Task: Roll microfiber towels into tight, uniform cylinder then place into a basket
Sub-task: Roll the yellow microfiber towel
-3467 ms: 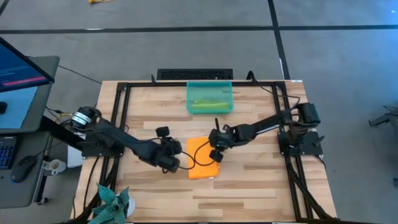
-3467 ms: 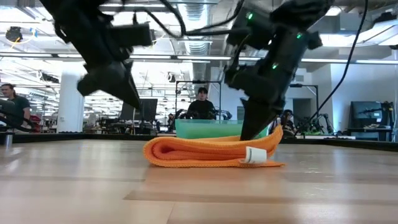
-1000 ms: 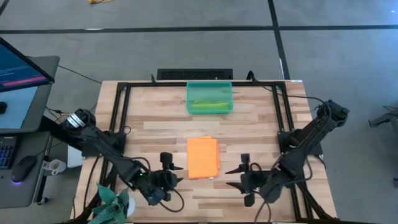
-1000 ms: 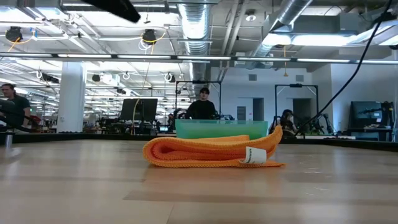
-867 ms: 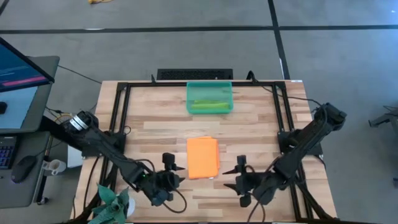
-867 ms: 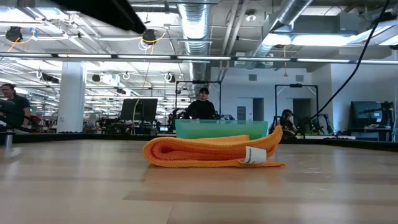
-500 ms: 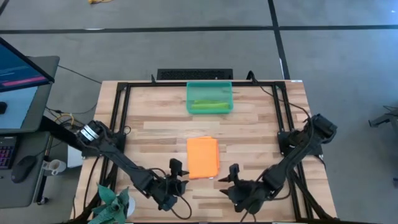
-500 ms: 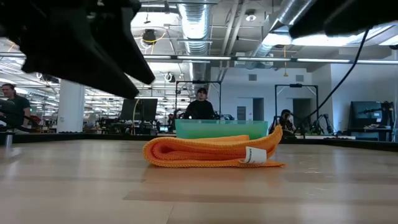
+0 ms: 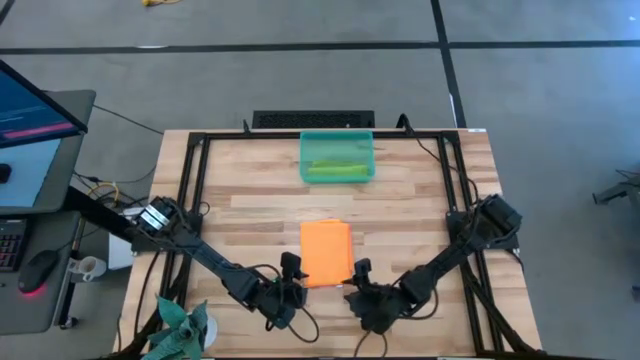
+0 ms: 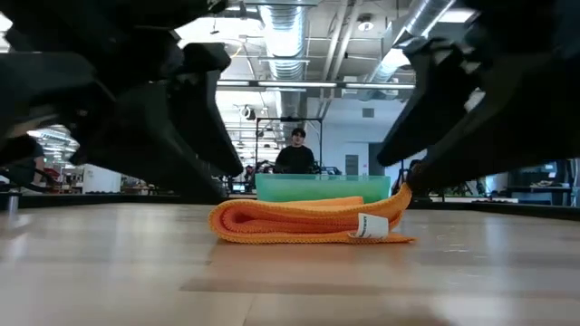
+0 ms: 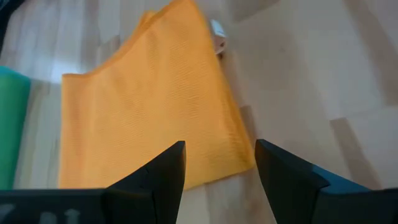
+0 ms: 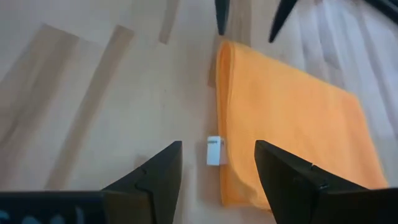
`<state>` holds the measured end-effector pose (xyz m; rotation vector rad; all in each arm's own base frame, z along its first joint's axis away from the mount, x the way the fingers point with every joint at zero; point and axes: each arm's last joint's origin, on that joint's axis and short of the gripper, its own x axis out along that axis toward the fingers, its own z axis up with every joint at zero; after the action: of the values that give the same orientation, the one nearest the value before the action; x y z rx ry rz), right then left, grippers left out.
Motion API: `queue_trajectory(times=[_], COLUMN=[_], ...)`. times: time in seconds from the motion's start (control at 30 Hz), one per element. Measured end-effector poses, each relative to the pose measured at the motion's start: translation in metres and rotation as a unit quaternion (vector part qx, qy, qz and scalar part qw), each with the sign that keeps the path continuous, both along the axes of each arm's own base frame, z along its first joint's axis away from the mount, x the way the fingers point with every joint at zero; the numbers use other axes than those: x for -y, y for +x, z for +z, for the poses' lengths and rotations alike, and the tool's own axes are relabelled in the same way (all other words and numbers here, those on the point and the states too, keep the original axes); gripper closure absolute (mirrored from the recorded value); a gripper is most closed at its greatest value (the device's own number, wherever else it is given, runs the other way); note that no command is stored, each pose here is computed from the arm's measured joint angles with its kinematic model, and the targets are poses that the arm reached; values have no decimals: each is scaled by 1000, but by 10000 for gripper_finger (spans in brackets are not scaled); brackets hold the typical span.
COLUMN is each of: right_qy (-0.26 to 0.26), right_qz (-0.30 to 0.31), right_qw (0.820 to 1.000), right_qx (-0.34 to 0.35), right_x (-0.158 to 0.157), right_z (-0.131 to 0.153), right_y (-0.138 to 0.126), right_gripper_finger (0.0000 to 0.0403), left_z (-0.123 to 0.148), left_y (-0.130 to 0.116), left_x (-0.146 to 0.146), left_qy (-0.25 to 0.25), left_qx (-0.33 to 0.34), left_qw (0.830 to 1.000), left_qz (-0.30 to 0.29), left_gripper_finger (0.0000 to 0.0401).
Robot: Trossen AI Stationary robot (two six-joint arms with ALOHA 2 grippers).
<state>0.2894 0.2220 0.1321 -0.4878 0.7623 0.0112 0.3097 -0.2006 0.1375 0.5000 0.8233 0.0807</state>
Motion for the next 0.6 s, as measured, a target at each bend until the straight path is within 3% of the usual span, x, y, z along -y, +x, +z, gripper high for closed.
queue_trajectory(times=[0.3,0.6], right_qy=[5,33], right_qz=[-34,-74], right_qw=[999,995], right_qx=[-37,-61], right_x=[17,33], right_z=[-18,-21], right_y=[11,17], right_gripper_finger=[179,179], left_z=[-1,-24], left_y=[6,10], left_x=[-7,-5], left_qy=[-26,-3], left_qx=[-14,-32], left_qw=[1000,999], left_qz=[-4,-6], left_gripper_finger=[214,214])
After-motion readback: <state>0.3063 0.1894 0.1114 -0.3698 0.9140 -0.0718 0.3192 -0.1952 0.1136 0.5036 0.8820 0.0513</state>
